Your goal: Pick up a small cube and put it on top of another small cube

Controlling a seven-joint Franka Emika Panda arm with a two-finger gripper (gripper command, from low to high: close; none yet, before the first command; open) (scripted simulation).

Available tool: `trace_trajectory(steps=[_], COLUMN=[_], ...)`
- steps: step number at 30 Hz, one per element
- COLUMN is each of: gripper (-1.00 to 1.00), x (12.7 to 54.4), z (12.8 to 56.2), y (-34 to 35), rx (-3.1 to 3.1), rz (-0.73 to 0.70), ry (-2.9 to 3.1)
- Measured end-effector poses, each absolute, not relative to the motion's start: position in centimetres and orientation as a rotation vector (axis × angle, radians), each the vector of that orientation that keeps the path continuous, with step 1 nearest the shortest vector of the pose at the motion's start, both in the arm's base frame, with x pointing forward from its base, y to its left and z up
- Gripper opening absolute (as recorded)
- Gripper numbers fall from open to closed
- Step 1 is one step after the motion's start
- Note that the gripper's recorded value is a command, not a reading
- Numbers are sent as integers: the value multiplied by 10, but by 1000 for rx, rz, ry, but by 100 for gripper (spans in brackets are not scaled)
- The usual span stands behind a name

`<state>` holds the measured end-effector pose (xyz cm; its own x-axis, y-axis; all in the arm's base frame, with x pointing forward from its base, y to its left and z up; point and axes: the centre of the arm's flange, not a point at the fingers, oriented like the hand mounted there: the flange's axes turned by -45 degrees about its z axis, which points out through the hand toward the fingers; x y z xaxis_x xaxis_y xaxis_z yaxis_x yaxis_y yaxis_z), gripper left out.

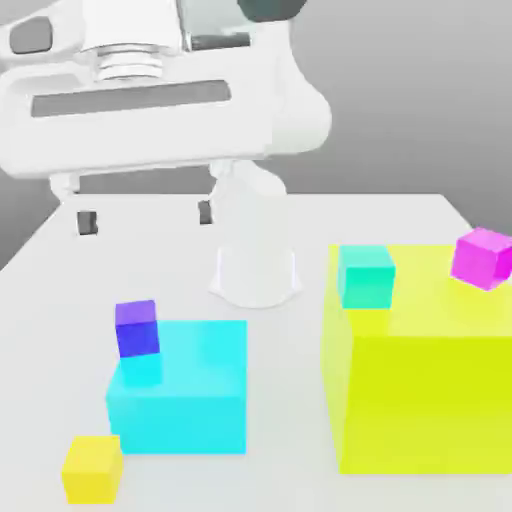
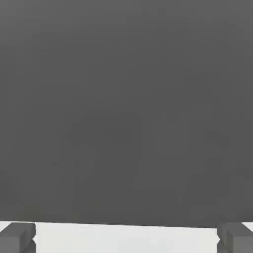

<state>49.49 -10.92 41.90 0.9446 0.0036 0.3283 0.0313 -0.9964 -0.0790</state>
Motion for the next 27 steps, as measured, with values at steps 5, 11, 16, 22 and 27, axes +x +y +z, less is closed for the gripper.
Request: trace_trajectory(steps=[5,11,16,22,27], gripper=[0,0,0,-100,-100], x=[493,469,457,456,457], z=[329,229,159,137,160], y=[-145,-181,-194,-194,-195], rx=[-3060,-3120,-3143,-3142,-3143], rz=[-319,-83,-4,1,-1], ry=[-6,-16,-21,-19,-21])
